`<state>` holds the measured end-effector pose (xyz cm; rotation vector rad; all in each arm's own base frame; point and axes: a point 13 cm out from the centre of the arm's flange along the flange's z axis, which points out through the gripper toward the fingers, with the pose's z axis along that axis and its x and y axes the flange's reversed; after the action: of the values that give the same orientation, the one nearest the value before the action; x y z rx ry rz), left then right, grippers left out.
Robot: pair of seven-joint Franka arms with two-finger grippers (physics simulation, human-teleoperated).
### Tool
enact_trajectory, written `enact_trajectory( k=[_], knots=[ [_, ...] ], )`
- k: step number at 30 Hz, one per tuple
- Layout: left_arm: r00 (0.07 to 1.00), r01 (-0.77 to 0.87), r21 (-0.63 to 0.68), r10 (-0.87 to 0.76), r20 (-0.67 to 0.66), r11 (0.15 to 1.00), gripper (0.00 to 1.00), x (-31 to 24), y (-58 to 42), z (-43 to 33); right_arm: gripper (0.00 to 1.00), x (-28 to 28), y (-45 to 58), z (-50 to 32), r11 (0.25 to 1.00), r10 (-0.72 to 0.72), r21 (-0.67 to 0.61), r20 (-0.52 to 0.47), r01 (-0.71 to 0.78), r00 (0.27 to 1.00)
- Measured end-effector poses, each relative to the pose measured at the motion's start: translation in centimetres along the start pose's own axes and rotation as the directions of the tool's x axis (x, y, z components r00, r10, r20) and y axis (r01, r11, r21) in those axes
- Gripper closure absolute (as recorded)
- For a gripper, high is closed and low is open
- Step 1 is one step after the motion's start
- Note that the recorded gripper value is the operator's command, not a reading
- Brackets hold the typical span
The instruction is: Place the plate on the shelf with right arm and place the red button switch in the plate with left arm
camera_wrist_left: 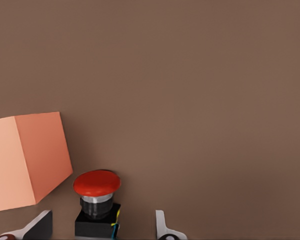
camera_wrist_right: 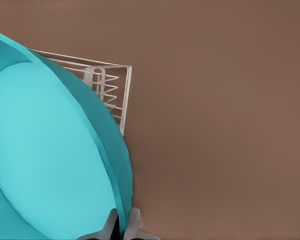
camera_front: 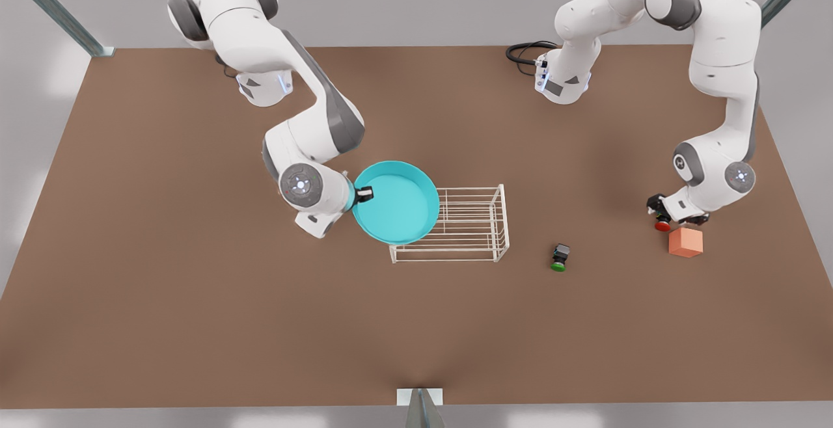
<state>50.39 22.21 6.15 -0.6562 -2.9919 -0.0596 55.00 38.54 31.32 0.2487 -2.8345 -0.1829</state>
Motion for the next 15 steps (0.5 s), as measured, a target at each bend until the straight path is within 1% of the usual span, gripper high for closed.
enact_trajectory(
  k=[10, 11, 12, 13, 14, 15],
  knots=[
    [1.0, -0.001, -0.019, 0.001, 0.024, 1.0, 0.0, 0.8, 0.7, 0.9, 0.81, -0.9, 9.4, 3.6, 0.983, 0.182, -0.036, 0.09, -0.179, 0.979],
    [1.0, -0.002, -0.022, 0.003, 0.026, 1.0, 0.1, 0.8, 0.7, 1.0, 0.81, -1.0, 9.9, 3.8, 0.979, 0.205, -0.044, 0.096, -0.201, 0.974],
    [1.0, -0.005, -0.025, 0.006, 0.029, 1.0, 0.15, 0.7, 0.8, 0.9, 0.81, -1.1, 10.3, 3.9, 0.974, 0.227, -0.053, 0.102, -0.222, 0.969],
    [0.999, -0.007, -0.028, 0.008, 0.032, 1.0, 0.15, 0.5, 0.8, 0.9, 0.81, -1.2, 10.9, 4.1, 0.969, 0.246, -0.062, 0.107, -0.24, 0.963],
    [0.999, -0.009, -0.031, 0.01, 0.034, 0.999, 0.15, 0.4, 0.9, 0.8, 0.79, -1.2, 11.4, 4.3, 0.964, 0.264, -0.07, 0.112, -0.258, 0.958],
    [0.999, -0.01, -0.033, 0.012, 0.037, 0.999, 0.15, 0.4, 0.9, 0.8, 0.15, -1.3, 11.8, 4.4, 0.958, 0.283, -0.078, 0.117, -0.275, 0.952]
  ],
)
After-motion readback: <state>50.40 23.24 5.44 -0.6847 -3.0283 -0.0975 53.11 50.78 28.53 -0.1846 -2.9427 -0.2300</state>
